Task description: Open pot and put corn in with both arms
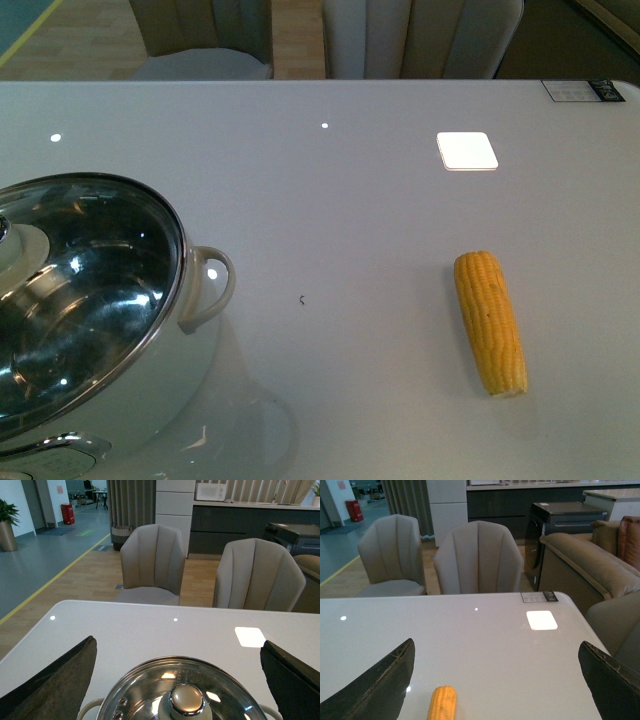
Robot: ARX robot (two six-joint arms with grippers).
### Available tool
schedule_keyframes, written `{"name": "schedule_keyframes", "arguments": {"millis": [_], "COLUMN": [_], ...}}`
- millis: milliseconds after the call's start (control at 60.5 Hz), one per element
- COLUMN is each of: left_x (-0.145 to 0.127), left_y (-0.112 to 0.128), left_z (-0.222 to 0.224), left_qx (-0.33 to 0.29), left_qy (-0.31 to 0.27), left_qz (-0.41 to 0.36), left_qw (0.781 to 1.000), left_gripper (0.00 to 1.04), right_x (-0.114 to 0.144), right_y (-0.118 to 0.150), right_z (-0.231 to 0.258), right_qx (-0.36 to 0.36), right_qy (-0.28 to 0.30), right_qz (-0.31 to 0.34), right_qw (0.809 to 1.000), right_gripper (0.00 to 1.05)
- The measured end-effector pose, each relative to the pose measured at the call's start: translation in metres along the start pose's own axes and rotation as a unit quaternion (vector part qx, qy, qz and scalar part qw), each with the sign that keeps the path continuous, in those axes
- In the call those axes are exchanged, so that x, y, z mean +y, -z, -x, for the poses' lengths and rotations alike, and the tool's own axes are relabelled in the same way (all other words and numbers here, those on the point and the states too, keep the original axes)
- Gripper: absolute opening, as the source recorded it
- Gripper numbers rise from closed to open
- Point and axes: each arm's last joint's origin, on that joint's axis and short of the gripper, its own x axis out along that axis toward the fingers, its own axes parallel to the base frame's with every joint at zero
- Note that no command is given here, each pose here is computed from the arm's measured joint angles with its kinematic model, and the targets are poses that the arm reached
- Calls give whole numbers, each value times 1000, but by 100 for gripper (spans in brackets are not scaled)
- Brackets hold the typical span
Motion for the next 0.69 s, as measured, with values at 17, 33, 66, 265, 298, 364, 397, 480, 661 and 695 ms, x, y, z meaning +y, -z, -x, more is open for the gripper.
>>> {"name": "schedule_keyframes", "arguments": {"millis": [17,33,66,265,298,364,397,480,661,695], "left_x": [0,0,0,0,0,0,0,0,0,0], "left_y": [0,0,0,0,0,0,0,0,-2,-3], "left_z": [0,0,0,0,0,0,0,0,-1,-3], "left_qx": [0,0,0,0,0,0,0,0,165,204], "left_qy": [0,0,0,0,0,0,0,0,47,45], "left_qz": [0,0,0,0,0,0,0,0,88,109], "left_qw": [1000,1000,1000,1000,1000,1000,1000,1000,981,972], "left_gripper": [98,98,98,98,98,98,98,98,98,98], "right_x": [0,0,0,0,0,0,0,0,0,0], "right_y": [0,0,0,0,0,0,0,0,0,0], "right_z": [0,0,0,0,0,0,0,0,0,0], "right_qx": [0,0,0,0,0,0,0,0,0,0], "right_qy": [0,0,0,0,0,0,0,0,-1,-1], "right_qz": [0,0,0,0,0,0,0,0,0,0], "right_qw": [1000,1000,1000,1000,1000,1000,1000,1000,1000,1000], "right_gripper": [96,96,96,96,96,96,96,96,96,96]}}
